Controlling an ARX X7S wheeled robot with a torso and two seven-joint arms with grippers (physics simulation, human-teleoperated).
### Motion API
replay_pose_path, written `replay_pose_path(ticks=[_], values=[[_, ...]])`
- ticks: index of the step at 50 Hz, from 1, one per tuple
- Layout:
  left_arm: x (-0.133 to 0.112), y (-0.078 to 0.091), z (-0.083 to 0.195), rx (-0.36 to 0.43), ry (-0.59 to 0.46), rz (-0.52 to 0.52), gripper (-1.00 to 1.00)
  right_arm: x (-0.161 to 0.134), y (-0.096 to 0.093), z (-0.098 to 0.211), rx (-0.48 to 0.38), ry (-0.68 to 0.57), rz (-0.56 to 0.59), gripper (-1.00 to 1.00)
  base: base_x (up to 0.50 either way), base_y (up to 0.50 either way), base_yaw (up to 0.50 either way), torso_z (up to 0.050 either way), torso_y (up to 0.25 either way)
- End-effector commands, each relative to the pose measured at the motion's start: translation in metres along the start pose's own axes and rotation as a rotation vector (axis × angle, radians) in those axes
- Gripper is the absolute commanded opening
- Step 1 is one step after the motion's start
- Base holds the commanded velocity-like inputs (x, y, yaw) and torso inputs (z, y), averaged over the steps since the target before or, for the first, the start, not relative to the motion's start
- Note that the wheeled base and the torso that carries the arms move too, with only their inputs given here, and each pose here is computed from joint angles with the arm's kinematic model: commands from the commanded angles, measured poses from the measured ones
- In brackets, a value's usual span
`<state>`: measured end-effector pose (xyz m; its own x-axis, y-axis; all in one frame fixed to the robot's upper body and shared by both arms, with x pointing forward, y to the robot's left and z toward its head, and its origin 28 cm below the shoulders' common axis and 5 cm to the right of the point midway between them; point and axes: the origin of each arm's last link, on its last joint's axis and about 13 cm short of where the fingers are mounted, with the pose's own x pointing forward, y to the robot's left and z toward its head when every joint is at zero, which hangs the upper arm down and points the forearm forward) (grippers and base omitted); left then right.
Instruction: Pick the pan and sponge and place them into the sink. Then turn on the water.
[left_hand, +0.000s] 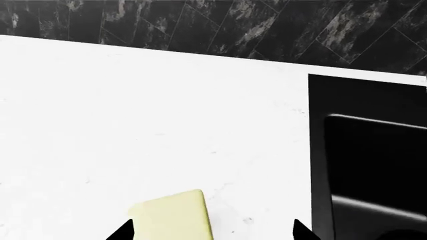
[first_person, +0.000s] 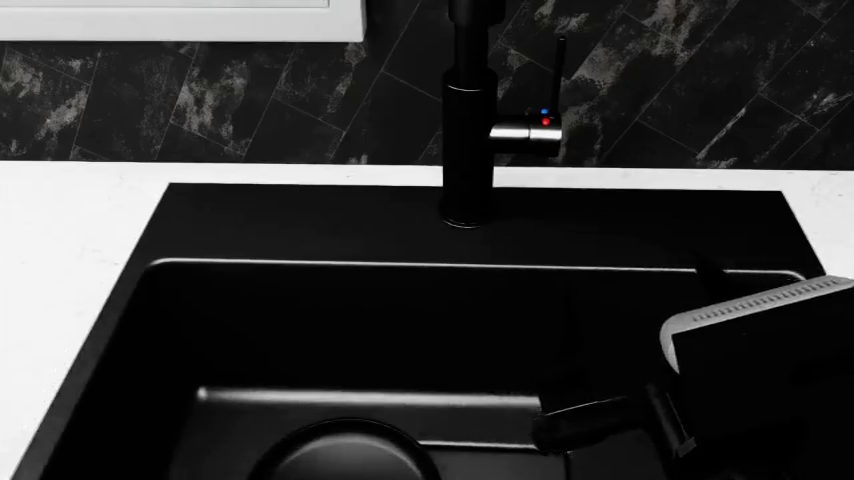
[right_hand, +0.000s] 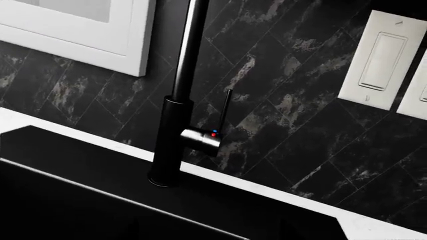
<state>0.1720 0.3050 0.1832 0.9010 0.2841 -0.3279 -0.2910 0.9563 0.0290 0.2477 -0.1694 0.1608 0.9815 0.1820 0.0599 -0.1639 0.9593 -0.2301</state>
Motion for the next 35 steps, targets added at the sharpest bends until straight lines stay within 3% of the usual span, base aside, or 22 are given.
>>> replay_pose_path(ticks=[1,7,8,10,12,35], values=[[-0.024,0.008,-0.010,0.002,0.068,0.002,1.00,-0.003,0.000,-0.002,-0.013,0.009,-0.003,1.00,0.00,0.00,0.00,0.000,0.000],[-0.022,0.006,-0.014,-0.001,0.079,0.018,1.00,-0.002,0.001,-0.005,-0.012,0.012,-0.002,1.00,0.00,0.00,0.00,0.000,0.000],[-0.021,0.008,-0.007,-0.061,0.010,0.077,1.00,-0.003,0.001,-0.006,-0.012,0.012,-0.001,1.00,0.00,0.00,0.00,0.000,0.000],[-0.021,0.009,-0.006,-0.070,0.014,0.098,1.00,-0.004,0.001,-0.007,-0.010,0.017,-0.002,1.00,0.00,0.00,0.00,0.000,0.000],[-0.019,0.009,-0.010,-0.024,0.036,0.113,1.00,-0.004,0.000,-0.009,-0.004,0.017,-0.004,1.00,0.00,0.00,0.00,0.000,0.000],[0.003,0.002,-0.021,-0.012,0.097,0.094,1.00,-0.003,-0.001,-0.009,0.000,0.020,0.000,1.00,0.00,0.00,0.00,0.000,0.000]])
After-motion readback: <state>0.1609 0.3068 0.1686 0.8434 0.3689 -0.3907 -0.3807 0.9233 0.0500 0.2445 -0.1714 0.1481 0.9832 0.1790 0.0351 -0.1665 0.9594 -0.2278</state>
